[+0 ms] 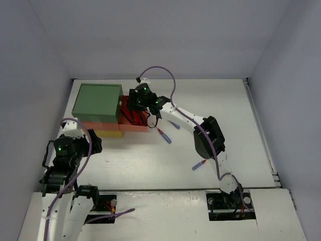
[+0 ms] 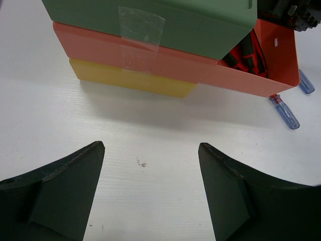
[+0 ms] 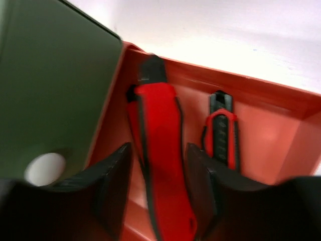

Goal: Sort the tools into containers

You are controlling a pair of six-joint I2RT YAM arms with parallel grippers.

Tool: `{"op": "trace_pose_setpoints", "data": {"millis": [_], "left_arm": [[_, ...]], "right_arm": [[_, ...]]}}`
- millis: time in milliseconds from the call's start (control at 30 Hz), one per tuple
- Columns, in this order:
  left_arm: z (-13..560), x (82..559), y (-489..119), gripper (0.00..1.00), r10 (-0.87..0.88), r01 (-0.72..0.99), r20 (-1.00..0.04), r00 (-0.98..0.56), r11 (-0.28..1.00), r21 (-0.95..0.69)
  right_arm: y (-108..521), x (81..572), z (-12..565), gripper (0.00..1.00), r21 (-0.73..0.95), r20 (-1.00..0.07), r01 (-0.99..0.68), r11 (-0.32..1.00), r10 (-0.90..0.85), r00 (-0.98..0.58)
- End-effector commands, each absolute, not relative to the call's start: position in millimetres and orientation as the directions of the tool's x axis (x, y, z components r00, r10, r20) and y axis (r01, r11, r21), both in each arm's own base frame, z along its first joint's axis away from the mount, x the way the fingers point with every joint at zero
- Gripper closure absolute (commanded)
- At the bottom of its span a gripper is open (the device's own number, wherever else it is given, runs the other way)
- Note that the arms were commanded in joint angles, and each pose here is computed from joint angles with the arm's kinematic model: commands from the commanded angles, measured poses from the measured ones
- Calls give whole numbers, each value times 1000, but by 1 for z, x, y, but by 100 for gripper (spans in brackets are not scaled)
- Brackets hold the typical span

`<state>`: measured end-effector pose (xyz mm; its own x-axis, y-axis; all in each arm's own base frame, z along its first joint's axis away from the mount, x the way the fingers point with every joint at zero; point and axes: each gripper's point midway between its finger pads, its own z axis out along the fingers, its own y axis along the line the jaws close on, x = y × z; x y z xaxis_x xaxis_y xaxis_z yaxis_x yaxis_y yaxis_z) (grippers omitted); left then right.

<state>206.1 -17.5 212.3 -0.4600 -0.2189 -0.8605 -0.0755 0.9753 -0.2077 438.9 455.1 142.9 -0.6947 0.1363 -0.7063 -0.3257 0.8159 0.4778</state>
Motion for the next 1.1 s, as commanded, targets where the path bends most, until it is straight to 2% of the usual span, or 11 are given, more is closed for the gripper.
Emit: {"op": "trace_pose_setpoints", "data": {"millis": [0,100,133,200,333,400,533,700,833,933,1067], "left_arm": [[228,214,-16,27,-236,-81,-884,-403,972,-223],[229,215,-16,27,-236,-80,-885,-402,971,-223],[229,215,-16,27,-236,-80,-885,-402,971,-223],[228,215,-16,27,-236,-79,-884,-403,971,-224],[228,215,-17,27,-238,-76,-883,-406,971,-227],[228,215,-17,27,-238,-74,-882,-406,971,-227],[229,216,-18,27,-237,-72,-883,-406,971,-228],[228,217,-19,27,-236,-67,-878,-416,971,-229],[227,217,-19,27,-236,-68,-878,-416,971,-228],[228,217,-19,27,-237,-65,-878,-416,971,-231],[229,215,-19,27,-236,-63,-881,-409,971,-231]], "right_arm": [[454,453,250,42,498,-813,-394,773,256,-523],[427,450,263,34,435,-851,-389,812,228,-473],[421,451,250,34,410,-853,-381,828,201,-482],[382,445,262,32,366,-873,-365,856,179,-454],[302,434,231,32,265,-871,-278,923,106,-479],[243,430,226,32,220,-870,-203,954,98,-483],[146,393,165,32,74,-809,-46,996,33,-587],[42,339,92,31,-6,-666,163,987,117,-737],[22,321,75,28,51,-613,254,966,231,-756],[15,314,64,18,68,-566,297,952,283,-774],[17,307,50,15,71,-513,306,949,298,-805]]}}
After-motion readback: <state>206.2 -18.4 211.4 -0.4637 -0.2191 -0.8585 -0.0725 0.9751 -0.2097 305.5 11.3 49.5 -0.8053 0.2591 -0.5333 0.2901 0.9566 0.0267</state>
